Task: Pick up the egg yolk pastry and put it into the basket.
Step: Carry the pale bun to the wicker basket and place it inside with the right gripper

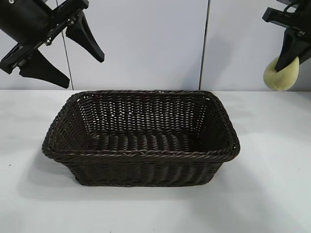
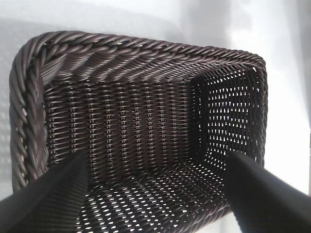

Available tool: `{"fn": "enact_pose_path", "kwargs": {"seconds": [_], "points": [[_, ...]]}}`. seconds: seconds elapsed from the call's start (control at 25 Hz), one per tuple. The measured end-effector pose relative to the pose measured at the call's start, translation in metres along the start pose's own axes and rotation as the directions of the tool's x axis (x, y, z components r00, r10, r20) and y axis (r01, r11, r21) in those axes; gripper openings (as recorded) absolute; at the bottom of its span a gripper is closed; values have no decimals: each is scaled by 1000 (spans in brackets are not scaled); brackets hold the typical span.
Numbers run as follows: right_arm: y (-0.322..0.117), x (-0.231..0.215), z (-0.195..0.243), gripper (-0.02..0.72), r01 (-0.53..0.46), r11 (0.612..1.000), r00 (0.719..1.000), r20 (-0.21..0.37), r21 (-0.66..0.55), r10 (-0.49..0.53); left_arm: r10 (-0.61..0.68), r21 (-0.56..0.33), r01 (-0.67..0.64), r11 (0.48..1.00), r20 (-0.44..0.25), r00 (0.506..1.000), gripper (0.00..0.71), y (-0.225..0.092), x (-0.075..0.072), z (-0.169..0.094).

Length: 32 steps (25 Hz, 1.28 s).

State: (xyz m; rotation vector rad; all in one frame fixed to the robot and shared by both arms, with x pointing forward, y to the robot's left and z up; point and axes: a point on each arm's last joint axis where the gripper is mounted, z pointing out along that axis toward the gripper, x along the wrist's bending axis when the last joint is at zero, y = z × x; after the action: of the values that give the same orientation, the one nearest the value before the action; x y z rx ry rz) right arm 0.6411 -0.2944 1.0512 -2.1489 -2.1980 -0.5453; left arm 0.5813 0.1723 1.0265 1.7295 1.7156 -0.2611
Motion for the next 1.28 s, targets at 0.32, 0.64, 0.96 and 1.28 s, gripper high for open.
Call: {"fn": "enact_pose_path", "kwargs": {"seconds": [0.32, 0.64, 0.96, 1.28], "points": [[-8, 71, 16, 24, 177, 983, 983, -50, 41, -175, 0, 0, 0, 1000, 0, 1000, 565, 0, 0, 0], [-31, 145, 31, 24, 326, 942, 942, -106, 76, -317, 0, 0, 0, 1000, 0, 1000, 565, 0, 0, 0], [-46, 186, 51, 24, 382, 919, 920, -130, 94, -369, 0, 0, 0, 1000, 0, 1000, 565, 0, 0, 0], [-43, 183, 96, 24, 359, 921, 932, -118, 149, -344, 0, 0, 0, 1000, 0, 1000, 565, 0, 0, 0]]}}
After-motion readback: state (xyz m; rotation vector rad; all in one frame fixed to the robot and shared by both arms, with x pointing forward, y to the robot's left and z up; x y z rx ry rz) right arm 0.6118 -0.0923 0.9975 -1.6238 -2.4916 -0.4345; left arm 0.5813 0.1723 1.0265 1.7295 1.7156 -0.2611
